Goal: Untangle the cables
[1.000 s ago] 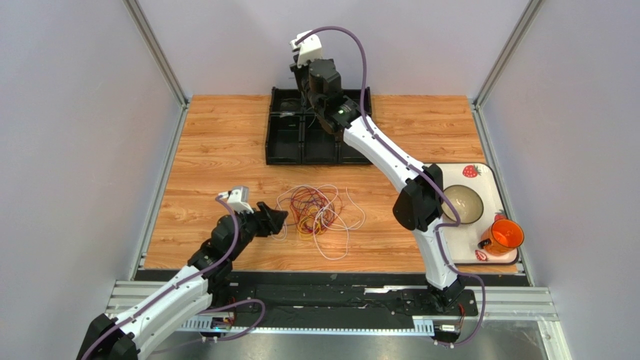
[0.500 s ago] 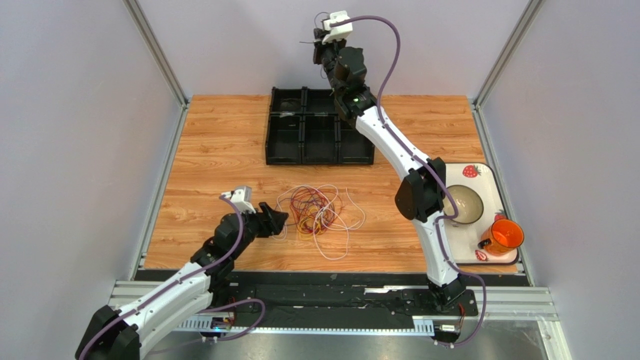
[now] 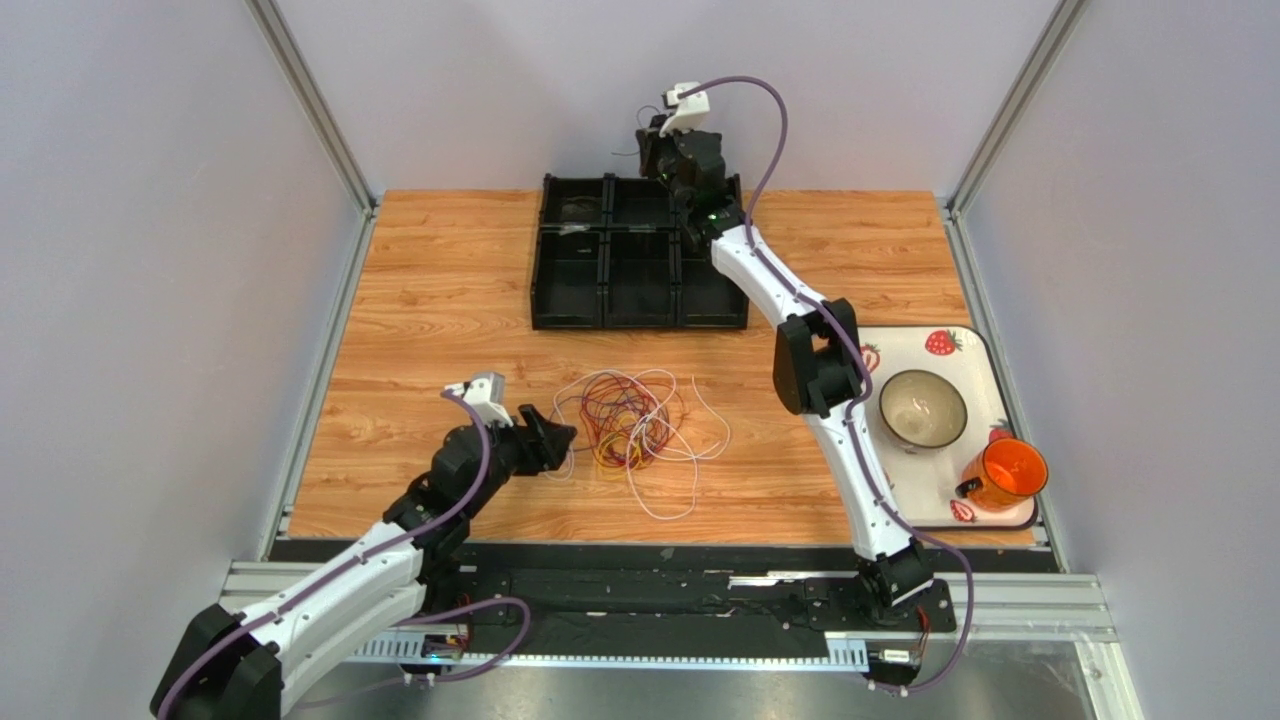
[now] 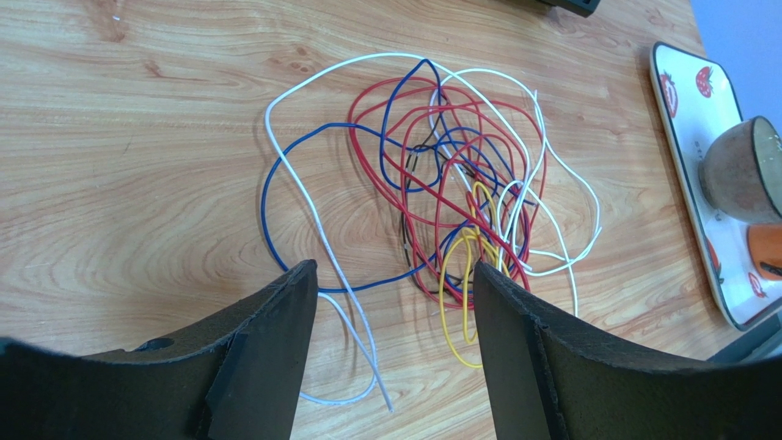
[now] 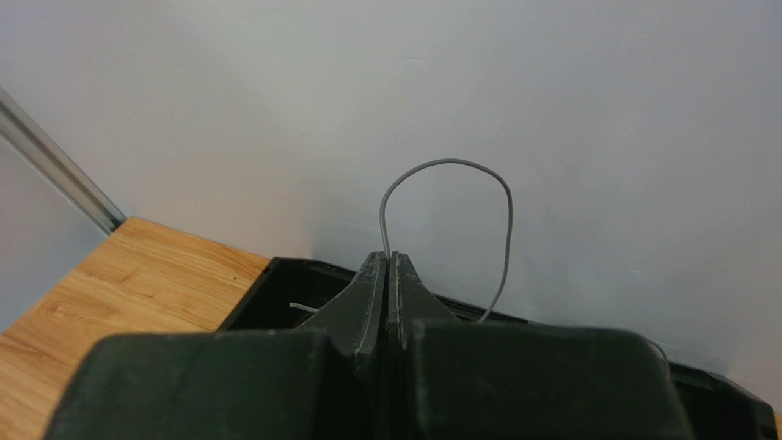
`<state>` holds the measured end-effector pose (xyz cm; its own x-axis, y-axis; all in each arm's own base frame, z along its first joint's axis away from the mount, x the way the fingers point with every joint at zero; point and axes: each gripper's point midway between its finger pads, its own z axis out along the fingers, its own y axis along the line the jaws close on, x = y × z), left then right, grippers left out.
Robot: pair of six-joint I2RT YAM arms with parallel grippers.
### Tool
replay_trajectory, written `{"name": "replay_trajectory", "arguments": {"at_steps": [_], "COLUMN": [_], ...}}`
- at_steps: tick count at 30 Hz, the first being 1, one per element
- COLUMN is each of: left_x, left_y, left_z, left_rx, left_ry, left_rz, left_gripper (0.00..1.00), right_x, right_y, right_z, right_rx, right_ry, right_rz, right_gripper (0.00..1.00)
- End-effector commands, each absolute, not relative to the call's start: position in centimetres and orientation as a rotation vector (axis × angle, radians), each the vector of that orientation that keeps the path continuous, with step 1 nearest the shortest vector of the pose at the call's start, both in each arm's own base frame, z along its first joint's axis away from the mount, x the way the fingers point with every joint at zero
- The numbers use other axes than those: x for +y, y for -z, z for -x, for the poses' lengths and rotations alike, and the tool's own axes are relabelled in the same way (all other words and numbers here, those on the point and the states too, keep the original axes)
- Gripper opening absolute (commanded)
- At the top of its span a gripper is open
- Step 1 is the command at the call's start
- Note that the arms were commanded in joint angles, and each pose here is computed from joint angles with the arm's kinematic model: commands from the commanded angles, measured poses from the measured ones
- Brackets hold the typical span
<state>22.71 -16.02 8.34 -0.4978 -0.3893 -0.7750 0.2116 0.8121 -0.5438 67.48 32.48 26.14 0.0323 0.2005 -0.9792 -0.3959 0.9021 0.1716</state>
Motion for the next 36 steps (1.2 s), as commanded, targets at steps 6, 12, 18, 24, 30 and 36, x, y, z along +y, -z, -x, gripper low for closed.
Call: {"name": "replay_trajectory", "arguments": {"at_steps": [6, 12, 18, 24, 30, 36], "left_x": [-16.6, -16.6, -16.6, -16.7, -16.7, -16.7], "left_y": [-11.0, -10.9, -11.0, -11.0, -11.0, -10.9], "left_z": [-23.7, -23.7, -23.8, -23.8, -23.9, -23.8], "left_rx": [1.885, 1.888, 1.886, 1.889, 1.888, 1.893], "left_ry": [0.762, 0.759, 0.76, 0.758, 0.758, 0.757], "left_rz": [0.131, 0.132, 0.132, 0.132, 0.13, 0.127], "left_gripper": [0.71, 0.71, 0.71, 0.7, 0.7, 0.7], "right_x": [29.2, 23.4, 19.6, 19.2, 21.9, 22.5], "right_y": [-34.5, -30.9, -27.8, -25.3, -23.2, -19.7], "right_z": [-66.3, -68.0, -68.8, -69.3, -68.5, -68.7], "right_rx": [1.301, 1.404, 1.487, 1.553, 1.603, 1.69], "right_ry": [-0.381, -0.355, -0.359, -0.373, -0.492, -0.535], "right_rz": [0.056, -0.047, -0.087, -0.03, 0.091, 0.058], "right_gripper": [0.0, 0.0, 0.0, 0.0, 0.0, 0.0]}}
